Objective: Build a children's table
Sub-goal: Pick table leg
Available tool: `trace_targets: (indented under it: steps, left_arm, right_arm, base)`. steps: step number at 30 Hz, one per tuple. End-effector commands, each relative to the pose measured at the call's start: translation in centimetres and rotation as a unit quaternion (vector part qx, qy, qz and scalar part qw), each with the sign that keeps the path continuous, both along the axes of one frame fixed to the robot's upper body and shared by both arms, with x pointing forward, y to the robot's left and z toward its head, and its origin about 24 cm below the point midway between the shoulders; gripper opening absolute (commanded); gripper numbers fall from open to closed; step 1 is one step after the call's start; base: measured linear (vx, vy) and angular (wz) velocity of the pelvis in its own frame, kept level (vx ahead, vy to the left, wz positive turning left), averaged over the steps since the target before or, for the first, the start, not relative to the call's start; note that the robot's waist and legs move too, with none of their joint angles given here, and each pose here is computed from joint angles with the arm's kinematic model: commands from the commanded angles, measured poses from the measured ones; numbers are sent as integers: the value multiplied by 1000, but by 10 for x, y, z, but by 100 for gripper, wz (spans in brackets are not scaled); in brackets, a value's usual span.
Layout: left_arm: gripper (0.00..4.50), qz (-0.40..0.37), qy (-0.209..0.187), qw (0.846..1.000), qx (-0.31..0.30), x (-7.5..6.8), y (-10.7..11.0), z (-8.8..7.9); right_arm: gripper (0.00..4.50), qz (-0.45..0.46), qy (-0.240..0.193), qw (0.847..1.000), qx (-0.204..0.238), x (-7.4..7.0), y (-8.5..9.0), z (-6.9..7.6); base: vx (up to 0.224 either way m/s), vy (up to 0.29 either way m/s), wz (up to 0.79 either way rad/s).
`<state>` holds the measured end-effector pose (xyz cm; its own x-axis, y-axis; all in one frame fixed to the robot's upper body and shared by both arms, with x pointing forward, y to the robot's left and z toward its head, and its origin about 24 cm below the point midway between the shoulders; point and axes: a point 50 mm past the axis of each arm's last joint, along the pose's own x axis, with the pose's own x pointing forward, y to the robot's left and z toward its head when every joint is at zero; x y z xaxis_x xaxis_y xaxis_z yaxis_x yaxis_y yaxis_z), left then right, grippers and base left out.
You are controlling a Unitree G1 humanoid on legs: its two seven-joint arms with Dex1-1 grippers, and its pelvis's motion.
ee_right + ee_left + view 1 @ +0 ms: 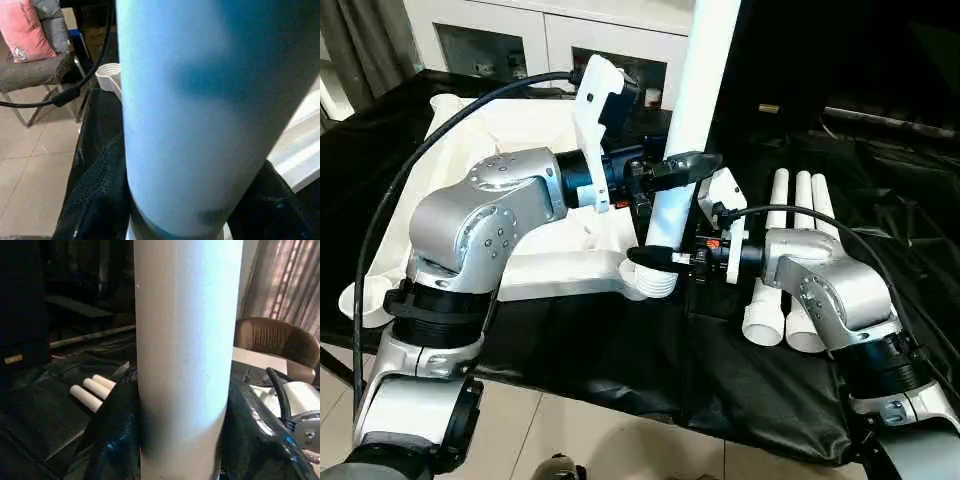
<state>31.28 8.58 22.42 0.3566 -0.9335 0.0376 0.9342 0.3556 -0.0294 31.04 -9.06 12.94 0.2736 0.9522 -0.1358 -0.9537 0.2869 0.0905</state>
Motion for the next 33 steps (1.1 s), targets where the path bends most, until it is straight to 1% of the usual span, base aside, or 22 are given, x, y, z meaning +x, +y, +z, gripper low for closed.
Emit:
trace_targets:
  steps: [1, 5, 6, 7, 8, 9, 10, 13, 15, 17, 18, 20, 21, 22, 23, 24, 25, 27, 30, 31, 32, 33]
  left_arm:
    - [183, -5, -12, 1000, -9, -3, 0, 7]
    - [183, -6, -11, 1000, -11, -3, 0, 7]
    - [218, 1, -14, 1000, -8, -3, 1, 7]
    - [239, 1, -14, 1000, -8, -3, 1, 7]
    - [239, -5, 1, 1000, -14, -3, 1, 7]
    - [255, -9, 11, 1000, -20, -3, 1, 6]
    - [262, -9, 19, 999, -26, -3, 1, 6]
    - [296, 8, 18, 999, -36, 0, 2, 6]
    - [307, 23, 5, 999, -45, 2, 4, 5]
    - [312, 46, -2, 997, -69, 5, 5, 5]
    - [312, 61, -1, 993, -102, 8, 8, 5]
    - [312, 70, 1, 990, -125, 10, 10, 4]
    - [312, 78, 7, 984, -159, 12, 14, 3]
    - [312, 78, 7, 984, -159, 12, 14, 3]
    - [312, 83, 22, 974, -208, 14, 19, 3]
    - [312, 82, 30, 967, -241, 15, 24, 4]
    - [312, 82, 30, 967, -241, 15, 24, 4]
    - [312, 87, 36, 957, -274, 15, 33, 3]
    - [312, 91, 34, 956, -278, 16, 37, 2]
    - [312, 102, 33, 958, -267, 15, 47, 1]
    - [312, 100, 39, 961, -256, 13, 52, -1]
    - [312, 100, 31, 967, -230, 11, 51, -4]
  right_arm:
    - [196, 11, 8, 1000, 5, -3, 2, -2]
    - [195, 10, 8, 1000, 7, -3, 1, -2]
    - [195, 8, 7, 1000, 8, -3, 1, -2]
    - [195, 8, 7, 1000, 8, -3, 1, -2]
    - [195, 6, 6, 1000, 11, -2, 1, -1]
    - [195, 3, 5, 1000, 14, -2, 0, -1]
    - [195, -1, 4, 1000, 19, -2, 0, 0]
    - [195, -11, 5, 999, 36, -1, -1, 3]
    - [195, -24, 9, 998, 57, 0, -2, 6]
    - [195, -31, 10, 997, 70, 0, -3, 8]
    - [195, -34, 13, 996, 86, 0, -4, 11]
    - [195, -35, 15, 995, 96, -1, -4, 13]
    - [195, -39, 15, 994, 105, -2, -6, 14]
    - [195, -39, 15, 994, 105, -2, -6, 14]
    - [195, -49, 14, 992, 114, -2, -8, 14]
    - [194, -67, 9, 991, 120, 1, -10, 15]
    - [194, -67, 9, 991, 120, 1, -10, 15]
    - [193, -112, 0, 986, 125, 8, -16, 15]
    - [193, -127, -3, 984, 125, 10, -18, 15]
    - [193, -160, -16, 979, 122, 16, -25, 16]
    - [193, -178, -22, 976, 123, 19, -30, 15]
    - [193, -175, -19, 977, 122, 17, -29, 13]
  base:
    - [0, 0, 0]
    - [0, 0, 0]
    - [0, 0, 0]
    - [0, 0, 0]
    - [0, 0, 0]
    - [0, 0, 0]
    - [0, 0, 0]
    - [0, 0, 0]
    - [0, 0, 0]
    - [0, 0, 0]
    - [0, 0, 0]
    - [0, 0, 0]
    - [0, 0, 0]
    - [0, 0, 0]
    - [0, 0, 0]
    - [0, 0, 0]
    - [0, 0, 0]
    - [0, 0, 0]
    - [0, 0, 0]
    - [0, 0, 0]
    - [0, 0, 0]
    - [0, 0, 0]
